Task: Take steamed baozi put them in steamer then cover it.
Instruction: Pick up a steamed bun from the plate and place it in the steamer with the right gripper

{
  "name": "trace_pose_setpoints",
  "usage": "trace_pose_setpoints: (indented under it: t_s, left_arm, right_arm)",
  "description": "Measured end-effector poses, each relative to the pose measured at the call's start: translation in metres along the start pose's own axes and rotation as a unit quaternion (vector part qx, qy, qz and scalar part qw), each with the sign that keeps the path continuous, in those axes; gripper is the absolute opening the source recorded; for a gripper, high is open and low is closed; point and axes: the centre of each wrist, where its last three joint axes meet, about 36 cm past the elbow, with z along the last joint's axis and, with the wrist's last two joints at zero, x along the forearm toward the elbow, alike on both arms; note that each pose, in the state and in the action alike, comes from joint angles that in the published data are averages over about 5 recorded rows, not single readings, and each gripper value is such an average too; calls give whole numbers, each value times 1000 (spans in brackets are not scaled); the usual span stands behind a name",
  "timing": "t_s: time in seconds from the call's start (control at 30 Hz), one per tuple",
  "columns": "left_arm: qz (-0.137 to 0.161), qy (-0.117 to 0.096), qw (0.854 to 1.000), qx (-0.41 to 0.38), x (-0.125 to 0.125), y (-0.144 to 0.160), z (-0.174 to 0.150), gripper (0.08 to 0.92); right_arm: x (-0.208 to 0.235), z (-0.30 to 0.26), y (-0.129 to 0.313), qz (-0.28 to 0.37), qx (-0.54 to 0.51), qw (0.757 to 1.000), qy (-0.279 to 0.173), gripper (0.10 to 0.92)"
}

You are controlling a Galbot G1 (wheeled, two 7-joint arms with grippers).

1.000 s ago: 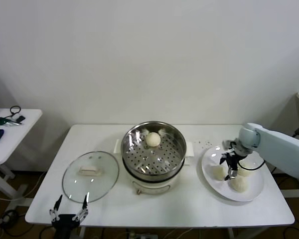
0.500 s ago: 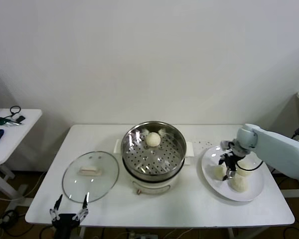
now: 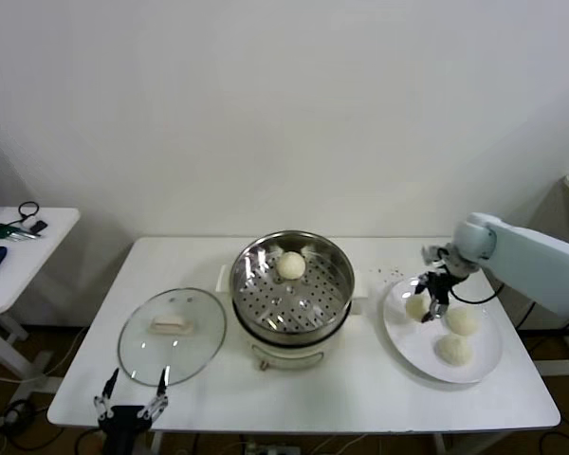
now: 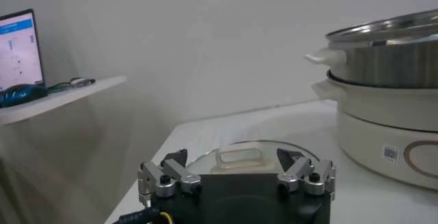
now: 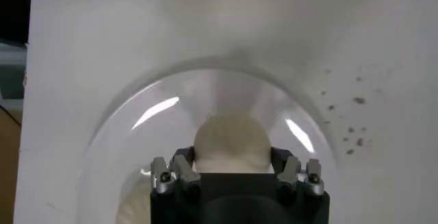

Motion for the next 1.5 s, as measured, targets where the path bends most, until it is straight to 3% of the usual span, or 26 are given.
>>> trace_pose_setpoints:
  t_s: [0.33, 0.6, 1.07, 1.5]
  left_arm:
    - [12, -7, 1000, -3, 4, -4, -8, 823]
    - [19, -15, 1000, -10, 4, -6, -16, 823]
    - [18, -16, 1000, -12, 6, -7, -16, 823]
    - [16, -16, 1000, -10, 7, -7, -13, 823]
  right_arm:
    - [99, -72, -39, 48, 20, 998, -45, 713]
    - [128, -158, -48, 60, 55, 993, -85, 719]
    - [93, -294, -25, 26, 122, 984, -125, 721]
    - [40, -341, 8, -3, 143, 985, -98, 721]
